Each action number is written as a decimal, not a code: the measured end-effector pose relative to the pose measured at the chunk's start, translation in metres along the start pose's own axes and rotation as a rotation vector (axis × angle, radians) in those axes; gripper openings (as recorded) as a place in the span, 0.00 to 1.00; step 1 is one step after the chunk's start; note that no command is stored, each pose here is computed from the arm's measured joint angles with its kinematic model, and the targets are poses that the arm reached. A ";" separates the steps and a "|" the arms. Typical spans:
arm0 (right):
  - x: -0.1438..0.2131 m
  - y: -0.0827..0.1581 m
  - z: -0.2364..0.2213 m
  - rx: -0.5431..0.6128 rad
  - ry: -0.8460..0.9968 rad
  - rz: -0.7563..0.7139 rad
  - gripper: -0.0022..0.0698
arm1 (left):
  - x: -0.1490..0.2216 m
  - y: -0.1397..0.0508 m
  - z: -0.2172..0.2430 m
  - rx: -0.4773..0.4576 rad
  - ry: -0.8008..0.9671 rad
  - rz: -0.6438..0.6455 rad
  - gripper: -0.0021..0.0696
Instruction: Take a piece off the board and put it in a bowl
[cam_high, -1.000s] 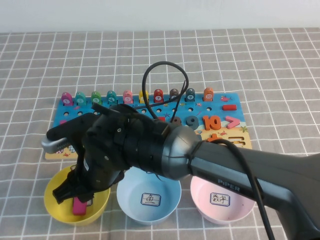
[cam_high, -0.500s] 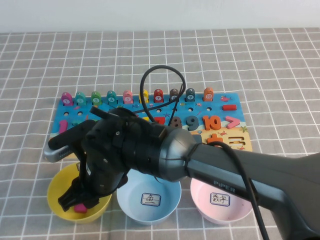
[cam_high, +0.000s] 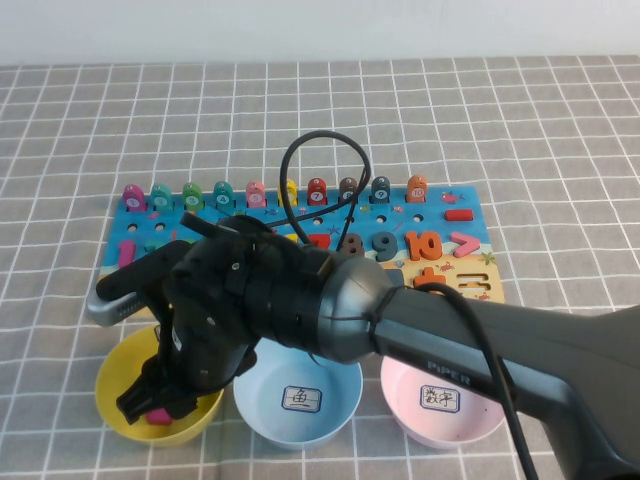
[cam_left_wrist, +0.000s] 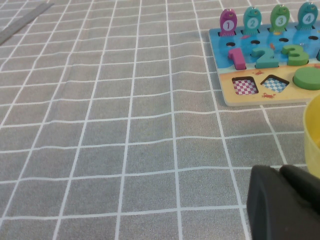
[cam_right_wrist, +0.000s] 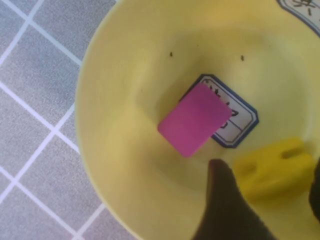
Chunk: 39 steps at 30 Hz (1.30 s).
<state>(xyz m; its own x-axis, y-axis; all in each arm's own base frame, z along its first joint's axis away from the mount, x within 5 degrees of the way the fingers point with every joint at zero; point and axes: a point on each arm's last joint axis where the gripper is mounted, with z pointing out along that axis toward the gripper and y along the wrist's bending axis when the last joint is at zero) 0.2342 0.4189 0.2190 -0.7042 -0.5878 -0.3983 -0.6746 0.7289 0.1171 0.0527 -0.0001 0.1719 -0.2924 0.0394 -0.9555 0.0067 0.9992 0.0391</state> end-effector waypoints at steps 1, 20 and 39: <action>0.000 0.000 0.000 0.000 0.001 0.000 0.49 | 0.000 0.000 0.000 0.000 0.000 0.000 0.03; -0.009 -0.005 -0.054 0.068 -0.016 -0.037 0.27 | 0.000 0.000 0.000 0.000 0.000 0.000 0.03; 0.060 -0.044 -0.163 0.153 -0.121 -0.149 0.01 | 0.000 0.000 0.000 0.000 0.000 0.000 0.03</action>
<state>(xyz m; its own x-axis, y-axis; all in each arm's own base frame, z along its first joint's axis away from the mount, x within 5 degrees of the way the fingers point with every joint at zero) 0.1858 0.2940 0.3385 -0.5617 -0.6533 -0.5076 -0.7213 0.6873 -0.0865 0.0527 -0.0001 0.1719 -0.2924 0.0394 -0.9555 0.0067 0.9992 0.0391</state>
